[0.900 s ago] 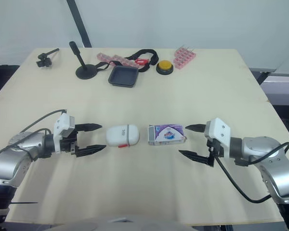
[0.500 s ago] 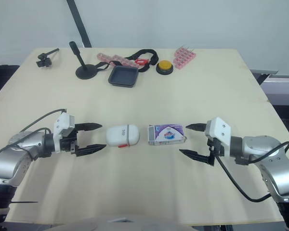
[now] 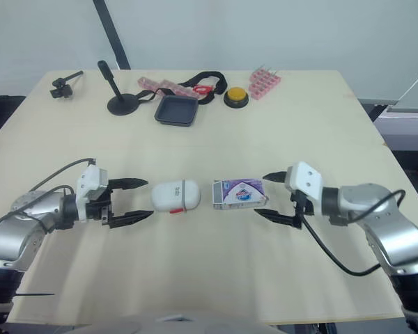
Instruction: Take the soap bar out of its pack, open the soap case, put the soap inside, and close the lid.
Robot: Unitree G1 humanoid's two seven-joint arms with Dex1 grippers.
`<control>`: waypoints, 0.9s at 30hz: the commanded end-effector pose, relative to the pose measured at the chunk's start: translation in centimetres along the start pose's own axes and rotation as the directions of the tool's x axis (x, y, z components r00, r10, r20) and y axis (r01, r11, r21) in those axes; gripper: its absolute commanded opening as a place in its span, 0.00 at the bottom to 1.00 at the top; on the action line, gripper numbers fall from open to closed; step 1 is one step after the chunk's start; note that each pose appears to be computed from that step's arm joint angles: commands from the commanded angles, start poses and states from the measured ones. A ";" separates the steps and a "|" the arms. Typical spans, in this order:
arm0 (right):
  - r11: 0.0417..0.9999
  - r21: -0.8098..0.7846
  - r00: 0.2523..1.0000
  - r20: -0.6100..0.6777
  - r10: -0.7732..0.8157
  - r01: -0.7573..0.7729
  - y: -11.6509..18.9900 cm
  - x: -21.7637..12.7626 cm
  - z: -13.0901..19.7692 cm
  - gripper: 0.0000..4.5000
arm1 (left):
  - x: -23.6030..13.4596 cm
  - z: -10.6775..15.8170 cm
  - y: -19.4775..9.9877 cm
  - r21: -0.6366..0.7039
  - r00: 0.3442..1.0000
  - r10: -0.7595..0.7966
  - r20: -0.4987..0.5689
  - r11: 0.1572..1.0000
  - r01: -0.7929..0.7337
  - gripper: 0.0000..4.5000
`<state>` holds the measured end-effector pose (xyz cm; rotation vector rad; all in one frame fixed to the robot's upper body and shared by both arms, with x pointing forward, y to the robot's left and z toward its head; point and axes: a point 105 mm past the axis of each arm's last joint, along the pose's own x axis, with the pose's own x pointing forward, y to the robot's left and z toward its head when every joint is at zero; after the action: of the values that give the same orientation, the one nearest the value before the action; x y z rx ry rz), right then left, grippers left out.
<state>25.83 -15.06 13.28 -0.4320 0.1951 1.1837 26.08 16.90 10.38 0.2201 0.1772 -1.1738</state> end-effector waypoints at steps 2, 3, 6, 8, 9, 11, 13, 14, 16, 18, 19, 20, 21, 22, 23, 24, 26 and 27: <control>0.995 -0.062 0.997 -0.023 0.073 -0.074 -0.8 0.3 0.7 1.00 | 0.2 0.6 -0.2 0.025 1.000 0.002 0.023 1.000 -0.002 0.99; 0.993 -0.068 0.995 -0.036 0.090 -0.092 -1.1 0.4 0.6 1.00 | 0.3 0.6 -0.2 0.023 1.000 0.006 0.027 1.000 -0.006 0.99; 0.990 -0.069 0.991 -0.056 0.121 -0.124 -2.0 0.7 0.2 1.00 | 0.3 0.7 -0.5 0.023 0.999 0.010 0.032 1.000 -0.011 0.99; 0.985 -0.074 0.985 -0.086 0.147 -0.154 -2.5 0.9 -0.3 1.00 | 0.2 0.9 -0.8 0.025 0.999 0.012 0.052 1.000 -0.013 0.99; 0.982 -0.078 0.982 -0.099 0.161 -0.169 -2.7 0.9 -0.6 1.00 | 0.2 1.2 -0.8 0.027 0.998 0.023 0.066 0.999 -0.025 0.99; 0.978 -0.087 0.977 -0.116 0.179 -0.189 -3.0 1.0 -0.9 1.00 | 0.2 1.4 -0.9 0.044 0.996 0.037 0.077 0.998 -0.040 0.99; 0.975 -0.098 0.975 -0.121 0.186 -0.198 -3.4 1.2 -1.1 1.00 | 0.3 1.4 -1.1 0.062 0.997 0.035 0.063 0.997 -0.039 0.99; 0.974 -0.096 0.974 -0.122 0.193 -0.205 -3.6 1.3 -1.1 1.00 | 0.3 1.2 -1.2 0.069 0.998 0.036 0.053 0.997 -0.039 0.99; 0.969 -0.102 0.968 -0.132 0.212 -0.226 -3.6 1.6 -1.2 1.00 | 0.4 0.9 -1.3 0.073 0.998 0.039 0.039 0.996 -0.042 0.99; 0.967 -0.105 0.966 -0.141 0.218 -0.233 -3.8 1.9 -1.4 1.00 | 0.4 0.7 -1.4 0.070 0.998 0.041 0.039 0.997 -0.043 0.99; 0.966 -0.104 0.965 -0.142 0.220 -0.235 -3.8 2.0 -1.5 1.00 | 0.5 0.7 -1.4 0.069 0.998 0.041 0.041 0.997 -0.044 0.99; 0.965 -0.102 0.963 -0.145 0.225 -0.241 -3.8 2.1 -1.6 1.00 | 0.5 0.7 -1.4 0.069 0.998 0.042 0.043 0.997 -0.045 0.99; 0.964 -0.099 0.961 -0.148 0.232 -0.248 -3.8 2.2 -1.6 1.00 | 0.5 0.8 -1.4 0.070 0.998 0.044 0.044 0.996 -0.047 0.99; 0.962 -0.098 0.959 -0.152 0.240 -0.256 -3.7 2.3 -1.7 1.00 | 0.5 0.7 -1.4 0.070 0.998 0.045 0.044 0.996 -0.048 0.99; 0.960 -0.096 0.956 -0.155 0.247 -0.264 -3.5 2.5 -1.8 1.00 | 0.5 0.7 -1.4 0.070 0.998 0.047 0.044 0.996 -0.050 0.99; 0.958 -0.094 0.954 -0.157 0.255 -0.271 -3.4 2.6 -1.9 1.00 | 0.5 0.7 -1.4 0.070 0.998 0.048 0.044 0.996 -0.051 0.99; 0.956 -0.089 0.951 -0.162 0.263 -0.280 -3.1 3.0 -2.1 1.00 | 0.6 0.6 -1.3 0.070 0.998 0.051 0.045 0.996 -0.054 0.99; 0.955 -0.087 0.950 -0.166 0.265 -0.282 -3.1 3.2 -2.2 1.00 | 0.6 0.6 -1.3 0.070 0.998 0.052 0.046 0.996 -0.055 0.99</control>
<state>29.78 -14.40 10.04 -0.5762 0.3558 1.4339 25.09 15.79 10.07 0.2371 0.1257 -1.1335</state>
